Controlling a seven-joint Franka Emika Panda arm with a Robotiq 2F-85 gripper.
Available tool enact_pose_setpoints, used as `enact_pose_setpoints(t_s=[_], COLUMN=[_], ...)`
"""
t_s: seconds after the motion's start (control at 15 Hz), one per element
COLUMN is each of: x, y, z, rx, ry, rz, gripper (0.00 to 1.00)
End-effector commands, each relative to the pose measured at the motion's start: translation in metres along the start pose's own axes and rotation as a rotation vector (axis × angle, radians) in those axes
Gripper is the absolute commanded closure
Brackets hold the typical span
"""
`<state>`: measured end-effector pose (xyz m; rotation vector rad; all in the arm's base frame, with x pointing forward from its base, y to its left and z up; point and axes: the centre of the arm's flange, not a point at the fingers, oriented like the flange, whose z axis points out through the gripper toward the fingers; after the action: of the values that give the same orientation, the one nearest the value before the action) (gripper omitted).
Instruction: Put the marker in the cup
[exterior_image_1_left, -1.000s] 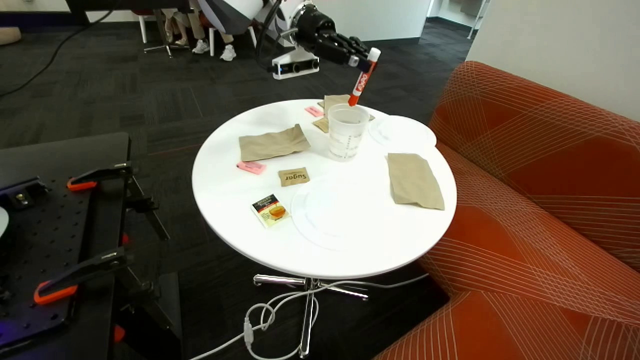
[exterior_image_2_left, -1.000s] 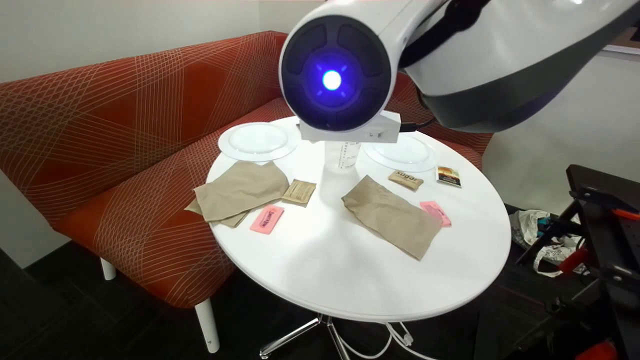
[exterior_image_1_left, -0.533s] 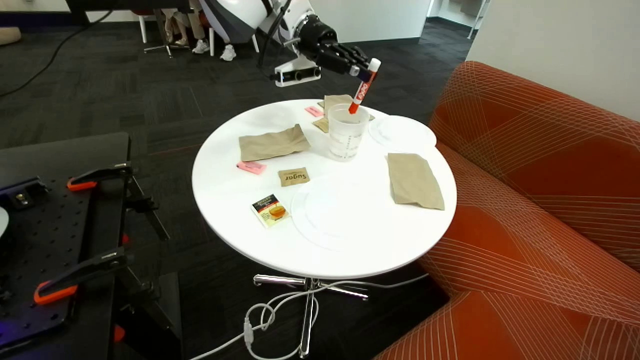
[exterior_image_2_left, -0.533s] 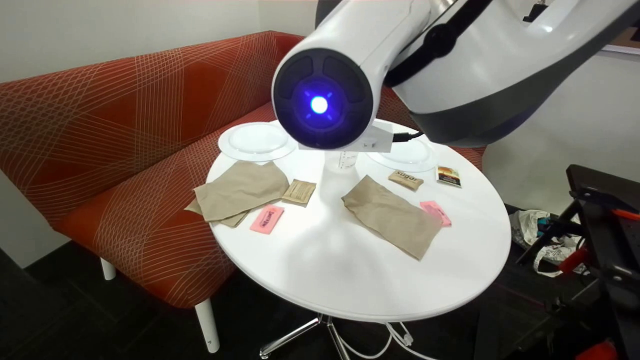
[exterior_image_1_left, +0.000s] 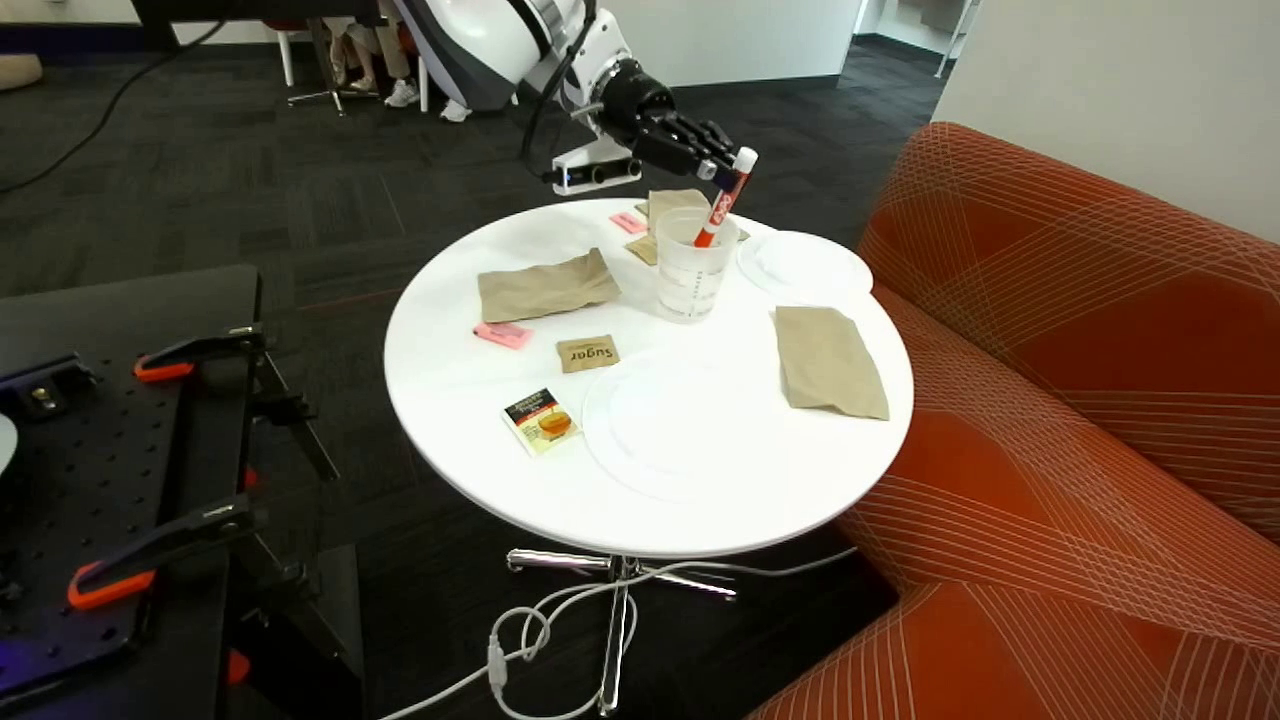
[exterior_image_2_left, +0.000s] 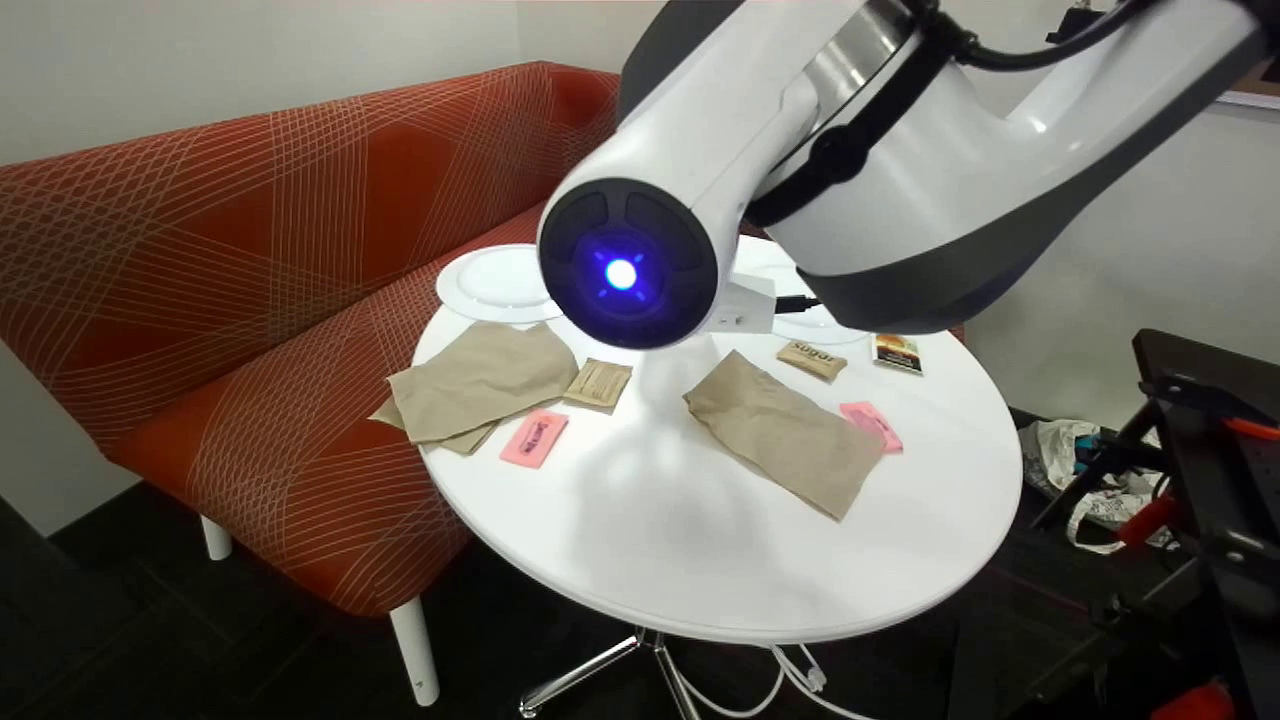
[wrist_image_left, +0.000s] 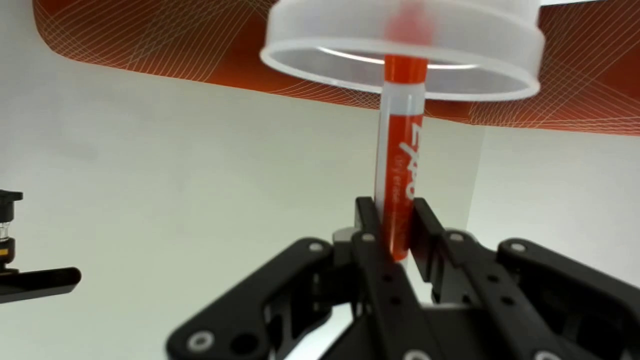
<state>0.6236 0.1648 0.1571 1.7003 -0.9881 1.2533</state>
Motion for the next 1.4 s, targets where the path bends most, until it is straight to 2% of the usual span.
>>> enact_pose_setpoints(t_s=[0.0,0.27,0.33,0.4,0.53,0.87,1.33], x=[-0.008,-0.019,-0.019,-0.019,-0.018,-0.010,0.027], y=[-0.012,-0.017,-0.017,-0.017,-0.019,-0.015,0.009], z=[0.004,0.006,0.006,0.005,0.005,0.001,-0.017], rx=[-0.022,-0.026,-0.033,-0.034,-0.036,-0.034,-0.053], ry=[-0.010,-0.013,-0.008,-0.008,-0.006,-0.002,0.052], rz=[-0.012,-0.018,-0.016,-0.015,-0.007,0.017,0.071], gripper=[0.95,0.95,0.55,0.53,0.40,0.01,0.00])
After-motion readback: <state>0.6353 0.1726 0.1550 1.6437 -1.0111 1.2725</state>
